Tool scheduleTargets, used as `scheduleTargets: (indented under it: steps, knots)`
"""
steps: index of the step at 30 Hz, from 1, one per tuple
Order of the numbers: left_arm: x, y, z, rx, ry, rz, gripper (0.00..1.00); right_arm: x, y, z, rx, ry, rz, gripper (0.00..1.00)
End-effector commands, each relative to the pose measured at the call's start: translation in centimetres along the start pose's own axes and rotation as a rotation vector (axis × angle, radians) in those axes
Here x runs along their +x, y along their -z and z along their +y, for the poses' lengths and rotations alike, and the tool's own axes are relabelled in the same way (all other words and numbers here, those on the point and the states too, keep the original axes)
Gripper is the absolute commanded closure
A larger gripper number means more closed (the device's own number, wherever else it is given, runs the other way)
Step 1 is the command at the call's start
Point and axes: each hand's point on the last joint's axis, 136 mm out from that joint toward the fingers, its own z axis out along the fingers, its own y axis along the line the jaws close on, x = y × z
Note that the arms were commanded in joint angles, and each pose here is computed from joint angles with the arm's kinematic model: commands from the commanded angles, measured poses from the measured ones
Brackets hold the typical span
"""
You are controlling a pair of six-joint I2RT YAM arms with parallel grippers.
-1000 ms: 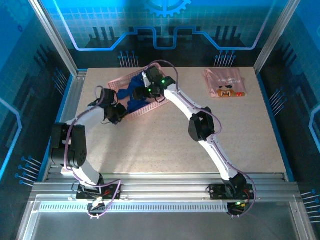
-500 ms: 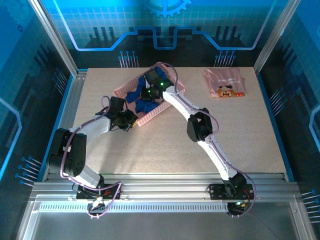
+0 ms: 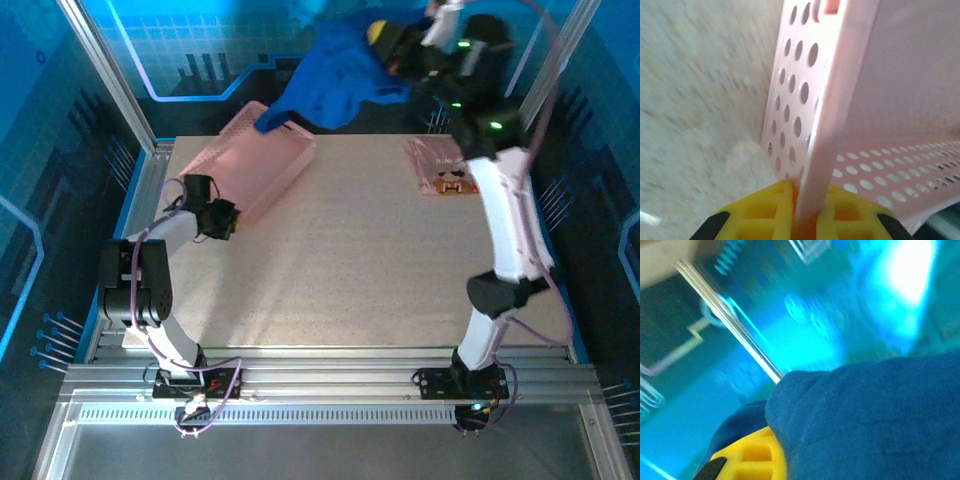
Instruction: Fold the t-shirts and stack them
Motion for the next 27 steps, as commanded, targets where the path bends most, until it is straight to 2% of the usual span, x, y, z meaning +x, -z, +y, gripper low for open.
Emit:
scheduleTargets:
  steps: [1,6,10,13,20,22,27]
  knots:
    - [-4.5,0.5,1.8,-0.085,0.168,-0.133,1.0,3.2,-0.1,-1.9,0.037,-0.003,0.124,1.0]
    - [-7.6,1.2,1.7,-0.097,0.273,-0.239,1.0,5.3,1.9,-3.3,0.097,0.025,0.185,1.0]
    - [-8.9,2.4,3.0,-0.125,0.368,-0.331,1.0,9.0,1.7,-5.4,0.135,-0.011,0.308,1.0]
    - [-9.3,3.7,4.0,-0.147,0.39,-0.369,1.0,12.6,1.2,-8.1,0.203,-0.031,0.419,1.0]
    - [-9.0,5.0,4.6,-0.175,0.395,-0.37,1.0,19.2,0.7,-12.5,0.287,-0.085,0.567,1.0]
    - [-9.7,4.2,3.5,-0.142,0.391,-0.362,1.0,20.2,0.5,-13.2,0.292,-0.073,0.59,1.0]
    - [-11.4,1.7,-0.7,-0.139,0.246,-0.306,1.0,23.6,0.3,-15.8,0.345,-0.099,0.68,1.0]
